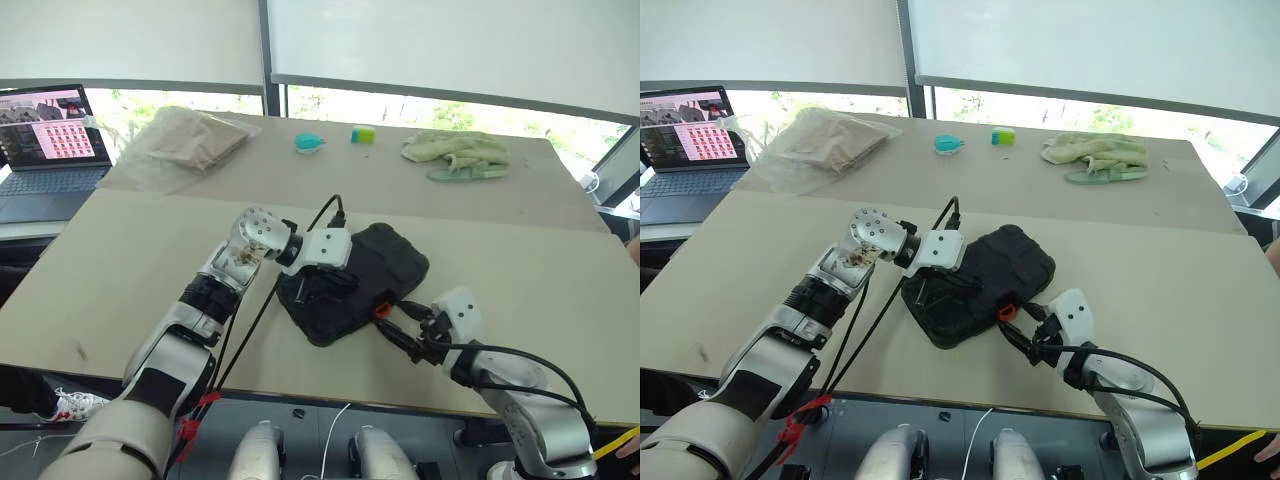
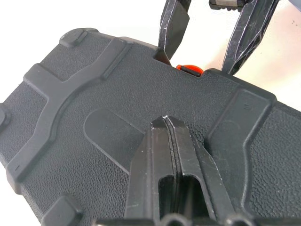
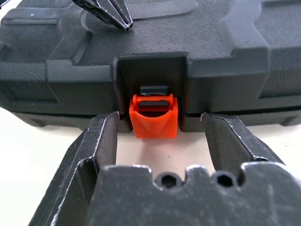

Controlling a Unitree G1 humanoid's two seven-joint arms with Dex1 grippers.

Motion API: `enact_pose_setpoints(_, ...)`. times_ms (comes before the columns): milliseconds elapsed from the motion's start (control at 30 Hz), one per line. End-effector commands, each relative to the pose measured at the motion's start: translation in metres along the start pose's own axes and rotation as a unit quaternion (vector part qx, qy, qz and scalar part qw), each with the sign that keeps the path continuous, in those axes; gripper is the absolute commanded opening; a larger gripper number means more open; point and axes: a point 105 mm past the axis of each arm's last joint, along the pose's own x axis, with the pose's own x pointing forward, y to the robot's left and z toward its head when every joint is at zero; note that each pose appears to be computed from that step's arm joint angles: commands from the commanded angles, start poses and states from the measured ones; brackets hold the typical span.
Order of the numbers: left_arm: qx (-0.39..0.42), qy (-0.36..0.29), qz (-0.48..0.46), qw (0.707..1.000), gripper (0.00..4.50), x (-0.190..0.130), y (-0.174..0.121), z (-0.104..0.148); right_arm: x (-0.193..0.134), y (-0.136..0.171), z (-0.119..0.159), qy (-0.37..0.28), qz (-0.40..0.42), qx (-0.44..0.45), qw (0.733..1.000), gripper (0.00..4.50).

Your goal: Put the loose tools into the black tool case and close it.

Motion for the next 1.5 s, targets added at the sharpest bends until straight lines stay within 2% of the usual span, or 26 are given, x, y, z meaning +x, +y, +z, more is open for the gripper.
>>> enact_pose_setpoints(33, -0.019, 0.04, -0.039, 0.998, 0.0, 0.011, -0.015, -0.02, 0.004, 0.002, 0.012, -0.022, 0.003, 0.009, 1.0, 3.26)
enact_pose_setpoints(200, -0.019, 0.043, -0.037, 0.998, 0.0, 0.01, -0.014, -0.021, 0.006, 0.004, 0.006, -0.014, 0.007, 0.009, 1.0, 3.26)
enact_pose_setpoints(233, -0.019, 0.043, -0.037, 0.998, 0.0, 0.01, -0.014, -0.021, 0.007, 0.004, 0.005, -0.013, 0.006, 0.005, 1.0, 2.75)
enact_pose_setpoints(267, -0.019, 0.043, -0.037, 0.998, 0.0, 0.01, -0.014, -0.02, 0.007, 0.004, 0.005, -0.01, 0.006, -0.003, 1.0, 2.59)
enact_pose_setpoints(400, -0.018, 0.041, -0.036, 0.998, 0.0, 0.01, -0.013, -0.02, 0.008, 0.003, 0.004, -0.012, 0.004, -0.015, 1.0, 1.31)
enact_pose_setpoints(967, -0.018, 0.043, -0.036, 0.998, 0.0, 0.01, -0.013, -0.021, -0.013, 0.013, 0.014, -0.026, 0.019, -0.068, 0.997, 1.31)
enact_pose_setpoints(1400, -0.017, 0.043, -0.035, 0.998, 0.0, 0.011, -0.011, -0.022, -0.012, 0.016, 0.026, -0.039, 0.027, -0.069, 0.997, 1.31)
enact_pose_setpoints(1467, -0.017, 0.043, -0.034, 0.998, 0.0, 0.011, -0.011, -0.022, -0.013, 0.016, 0.021, -0.024, 0.03, -0.064, 0.997, 2.26)
enact_pose_setpoints(1500, -0.017, 0.042, -0.034, 0.998, 0.0, 0.012, -0.012, -0.022, -0.014, 0.015, 0.019, -0.019, 0.027, -0.067, 0.997, 2.45)
